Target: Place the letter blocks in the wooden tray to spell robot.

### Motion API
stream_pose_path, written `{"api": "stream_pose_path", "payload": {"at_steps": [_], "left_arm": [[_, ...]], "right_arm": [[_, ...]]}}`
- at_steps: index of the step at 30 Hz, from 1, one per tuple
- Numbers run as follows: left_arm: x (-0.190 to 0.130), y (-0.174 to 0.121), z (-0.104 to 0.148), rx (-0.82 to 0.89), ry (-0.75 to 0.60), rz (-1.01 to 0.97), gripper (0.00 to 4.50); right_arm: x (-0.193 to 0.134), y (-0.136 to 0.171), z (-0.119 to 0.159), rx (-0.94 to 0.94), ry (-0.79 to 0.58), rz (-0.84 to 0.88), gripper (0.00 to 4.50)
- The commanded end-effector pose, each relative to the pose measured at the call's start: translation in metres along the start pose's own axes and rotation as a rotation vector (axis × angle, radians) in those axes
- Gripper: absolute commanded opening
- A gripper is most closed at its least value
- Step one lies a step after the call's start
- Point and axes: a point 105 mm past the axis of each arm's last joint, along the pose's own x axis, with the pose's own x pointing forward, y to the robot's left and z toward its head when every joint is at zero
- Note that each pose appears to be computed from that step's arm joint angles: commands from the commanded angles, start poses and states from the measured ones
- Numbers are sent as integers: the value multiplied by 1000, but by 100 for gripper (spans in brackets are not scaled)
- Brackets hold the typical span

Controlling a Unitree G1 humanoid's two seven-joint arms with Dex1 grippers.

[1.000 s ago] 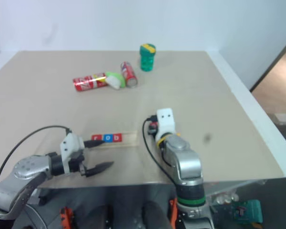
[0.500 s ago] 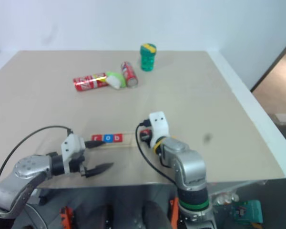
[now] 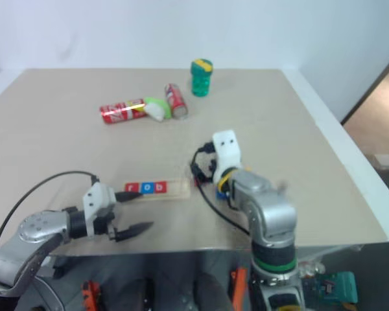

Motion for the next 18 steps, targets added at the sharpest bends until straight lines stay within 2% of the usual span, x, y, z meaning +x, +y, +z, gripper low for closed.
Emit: {"api": "stream_pose_path", "payload": {"at_steps": [1,3,7,11,18], "left_arm": [[-1,4,8,42,-22,3,450],[0,5,12,42,-45,-6,450],[4,4,20,32,-91,-39,450],[8,2,27,12,-133,-51,450],[9,-1,30,23,-131,-41,450]], "right_arm": [[-6,4,28,-108,-74,209,444],[-6,8,28,-201,-94,407,444],[-3,5,-2,-447,-32,736,444],[9,-5,-12,-558,-7,858,444],[31,-21,-25,-615,29,884,444]]}}
